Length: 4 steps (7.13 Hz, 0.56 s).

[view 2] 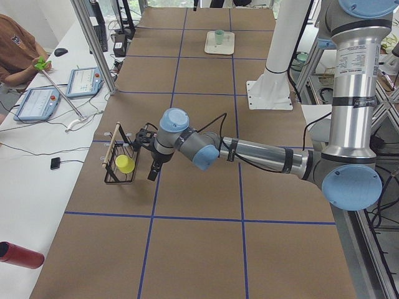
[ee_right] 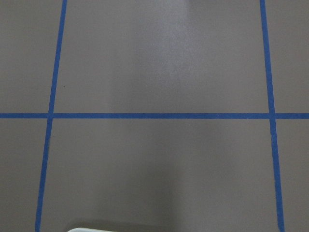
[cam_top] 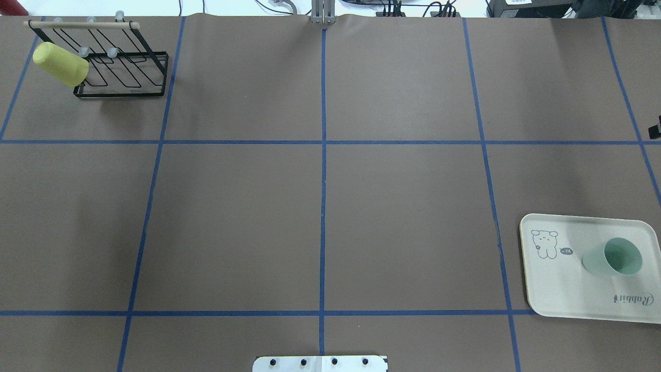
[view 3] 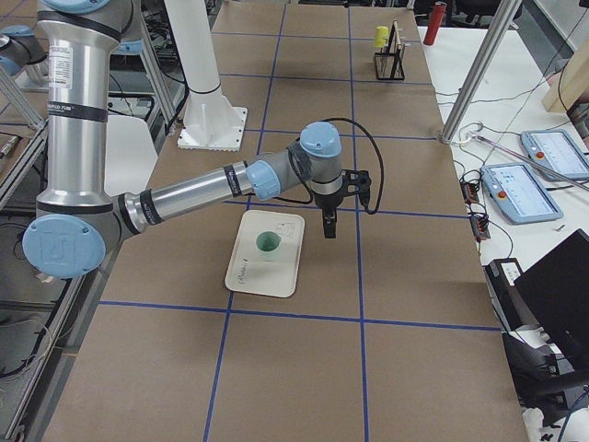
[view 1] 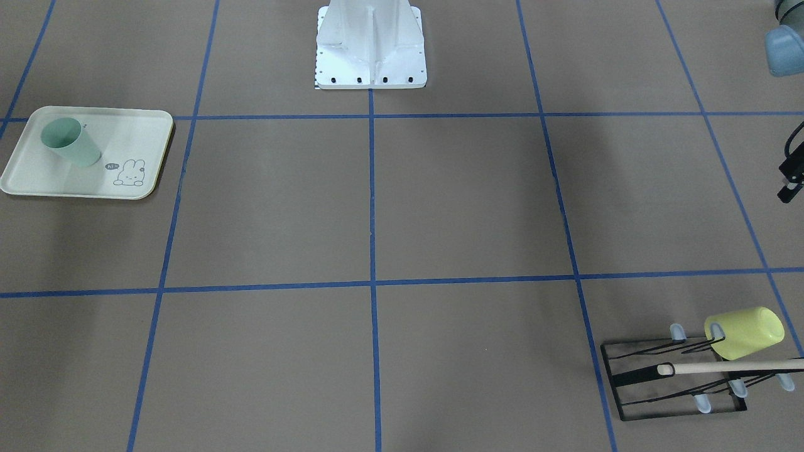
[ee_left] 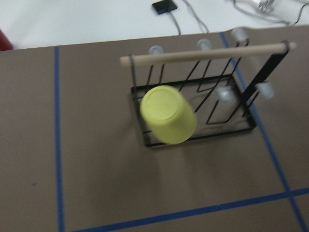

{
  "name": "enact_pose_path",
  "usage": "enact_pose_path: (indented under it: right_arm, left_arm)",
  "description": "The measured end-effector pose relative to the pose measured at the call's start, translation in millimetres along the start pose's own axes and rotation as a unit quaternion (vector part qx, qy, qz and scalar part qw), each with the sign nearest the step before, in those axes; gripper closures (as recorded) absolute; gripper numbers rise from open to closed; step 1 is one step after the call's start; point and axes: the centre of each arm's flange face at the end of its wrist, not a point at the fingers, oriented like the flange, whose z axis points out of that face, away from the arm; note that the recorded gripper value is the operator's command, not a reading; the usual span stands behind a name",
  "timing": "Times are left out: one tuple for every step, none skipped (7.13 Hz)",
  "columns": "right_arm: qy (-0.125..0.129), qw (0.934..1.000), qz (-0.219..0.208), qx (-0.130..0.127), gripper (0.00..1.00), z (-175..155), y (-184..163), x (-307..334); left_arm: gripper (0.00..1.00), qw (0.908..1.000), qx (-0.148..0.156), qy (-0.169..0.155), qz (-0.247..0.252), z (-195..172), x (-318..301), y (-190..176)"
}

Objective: Left arm grabs green cup and hands to right arm on tray

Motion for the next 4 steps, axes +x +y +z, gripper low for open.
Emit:
enact_pose_path:
  right_arm:
    - [0.007,0.9999,-0.007,-0.014,0.00,1,-9,3]
    - [0.011,0.9996,-0.008,-0.024,0.00,4,-13,9]
    - [0.012,0.9995,-0.006,-0.030,0.00,6,-15,15]
    - [0.013,0.9992,-0.001,-0.036,0.00,8,-15,19]
  left_arm:
    - [0.00,0.9986,-0.052,-0.005,0.008,7,-14,14]
    - [0.00,0.9955,-0.094,-0.007,0.011,7,-33,24]
    - [0.00,0.9922,-0.124,-0.010,-0.004,1,-53,31]
    - [0.00,0.9893,-0.143,-0.006,-0.030,-8,-71,38]
